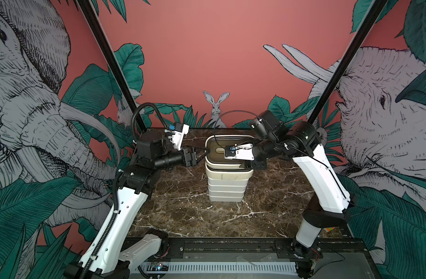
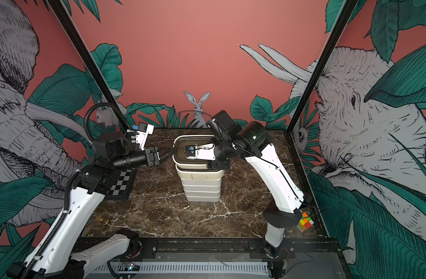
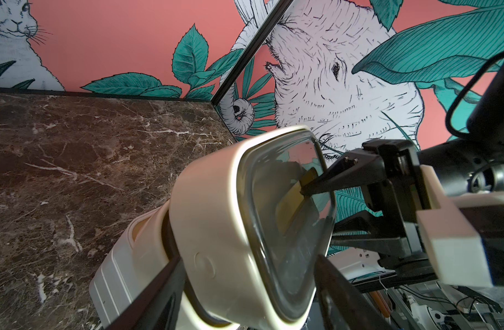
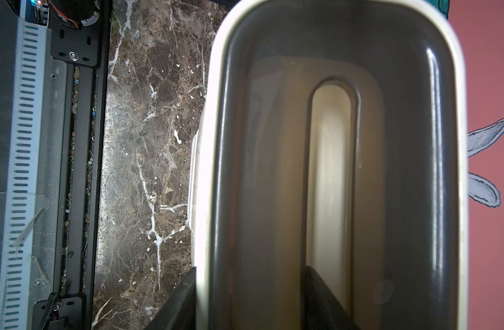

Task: Stack the tissue boxes
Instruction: Place the tissue box at the tissue box.

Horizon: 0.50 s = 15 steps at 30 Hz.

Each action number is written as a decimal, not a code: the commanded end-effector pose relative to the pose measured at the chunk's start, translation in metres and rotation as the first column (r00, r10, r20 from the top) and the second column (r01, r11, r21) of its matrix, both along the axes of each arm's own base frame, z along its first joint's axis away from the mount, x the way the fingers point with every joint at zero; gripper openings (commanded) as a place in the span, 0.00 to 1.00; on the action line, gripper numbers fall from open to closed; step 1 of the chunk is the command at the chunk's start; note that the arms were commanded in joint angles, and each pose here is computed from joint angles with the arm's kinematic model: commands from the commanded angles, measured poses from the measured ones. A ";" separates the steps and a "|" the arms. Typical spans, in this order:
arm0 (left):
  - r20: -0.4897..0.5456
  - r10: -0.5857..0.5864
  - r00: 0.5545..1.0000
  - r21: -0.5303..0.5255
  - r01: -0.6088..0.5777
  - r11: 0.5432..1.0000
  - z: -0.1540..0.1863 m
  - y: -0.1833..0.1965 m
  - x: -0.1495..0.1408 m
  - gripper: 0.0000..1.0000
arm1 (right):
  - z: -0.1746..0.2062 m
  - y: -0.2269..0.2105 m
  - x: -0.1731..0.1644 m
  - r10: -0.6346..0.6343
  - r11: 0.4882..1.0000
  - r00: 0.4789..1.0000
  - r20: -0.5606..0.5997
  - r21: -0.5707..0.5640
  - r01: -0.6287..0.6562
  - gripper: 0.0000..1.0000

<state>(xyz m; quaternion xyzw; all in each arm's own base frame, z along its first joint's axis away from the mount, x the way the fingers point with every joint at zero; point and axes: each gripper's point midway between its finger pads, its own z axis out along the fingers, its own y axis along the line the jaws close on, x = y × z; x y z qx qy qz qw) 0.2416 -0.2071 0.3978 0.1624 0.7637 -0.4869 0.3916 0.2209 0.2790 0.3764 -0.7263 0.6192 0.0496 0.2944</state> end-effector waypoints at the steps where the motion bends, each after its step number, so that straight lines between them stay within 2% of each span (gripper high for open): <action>1: 0.007 -0.001 1.000 0.000 0.001 1.000 -0.001 0.000 -0.001 0.73 | -0.011 -0.007 -0.009 0.010 0.998 0.999 -0.040 -0.059 -0.013 0.53; 15: 0.003 0.018 1.000 0.007 -0.018 1.000 -0.001 0.002 0.001 0.74 | -0.007 -0.004 -0.006 0.022 0.998 1.000 -0.006 -0.054 -0.023 0.59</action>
